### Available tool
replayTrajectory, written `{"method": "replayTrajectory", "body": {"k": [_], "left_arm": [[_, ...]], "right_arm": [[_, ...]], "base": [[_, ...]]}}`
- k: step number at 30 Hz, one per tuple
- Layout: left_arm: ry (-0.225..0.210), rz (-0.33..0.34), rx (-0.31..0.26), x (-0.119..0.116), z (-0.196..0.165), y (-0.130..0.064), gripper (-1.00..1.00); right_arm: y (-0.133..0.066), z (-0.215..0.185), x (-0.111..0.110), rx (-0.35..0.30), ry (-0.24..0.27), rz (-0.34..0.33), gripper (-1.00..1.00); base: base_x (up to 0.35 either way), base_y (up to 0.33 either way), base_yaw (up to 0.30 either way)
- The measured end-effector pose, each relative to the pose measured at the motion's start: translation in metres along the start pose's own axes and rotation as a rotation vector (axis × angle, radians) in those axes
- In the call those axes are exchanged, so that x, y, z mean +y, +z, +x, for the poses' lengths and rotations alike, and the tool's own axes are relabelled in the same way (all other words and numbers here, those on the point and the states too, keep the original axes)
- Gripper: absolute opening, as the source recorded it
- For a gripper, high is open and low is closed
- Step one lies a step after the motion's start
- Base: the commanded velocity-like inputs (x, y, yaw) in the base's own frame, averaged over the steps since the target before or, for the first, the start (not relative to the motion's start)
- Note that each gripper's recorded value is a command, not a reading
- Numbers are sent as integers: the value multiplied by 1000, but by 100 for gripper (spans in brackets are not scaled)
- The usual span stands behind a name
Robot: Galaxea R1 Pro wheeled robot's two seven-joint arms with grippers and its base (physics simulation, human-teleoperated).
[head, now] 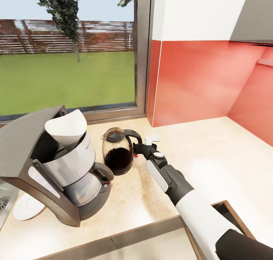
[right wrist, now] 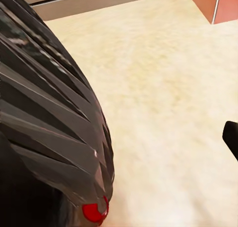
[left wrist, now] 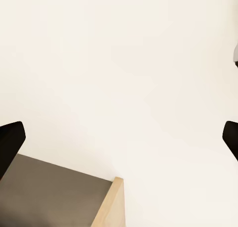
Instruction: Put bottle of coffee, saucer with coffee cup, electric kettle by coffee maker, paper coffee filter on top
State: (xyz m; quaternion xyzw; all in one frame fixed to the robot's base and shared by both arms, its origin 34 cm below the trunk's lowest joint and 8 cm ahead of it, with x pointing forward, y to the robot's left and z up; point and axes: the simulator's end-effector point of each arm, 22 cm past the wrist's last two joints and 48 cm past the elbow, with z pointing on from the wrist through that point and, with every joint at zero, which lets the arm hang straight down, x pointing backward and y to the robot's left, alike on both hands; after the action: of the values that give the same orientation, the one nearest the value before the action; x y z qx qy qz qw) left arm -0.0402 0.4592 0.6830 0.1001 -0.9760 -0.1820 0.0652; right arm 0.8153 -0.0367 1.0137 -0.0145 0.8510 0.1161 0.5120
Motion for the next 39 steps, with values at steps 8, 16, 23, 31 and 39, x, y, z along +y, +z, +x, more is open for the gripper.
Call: {"method": "replayTrajectory", "body": {"k": [8,16,23,31,39], "left_arm": [[0,0,0,0,0,0,100],[1,0,0,0,0,0,100],[2,1,0,0,0,0,100],[1,0,0,0,0,0,100],[0,1,-1,0,-1,0,100]], "right_arm": [[0,0,0,0,0,0,100],[0,0,0,0,0,0,100],[1,0,0,1,0,0,100],[1,0,0,1,0,0,100],[1,1,0,2,0,0,100]], "base": [[0,0,0],[-9,-5,0],[-222,-122,0],[-277,-158,0],[-280,-170,0]]}}
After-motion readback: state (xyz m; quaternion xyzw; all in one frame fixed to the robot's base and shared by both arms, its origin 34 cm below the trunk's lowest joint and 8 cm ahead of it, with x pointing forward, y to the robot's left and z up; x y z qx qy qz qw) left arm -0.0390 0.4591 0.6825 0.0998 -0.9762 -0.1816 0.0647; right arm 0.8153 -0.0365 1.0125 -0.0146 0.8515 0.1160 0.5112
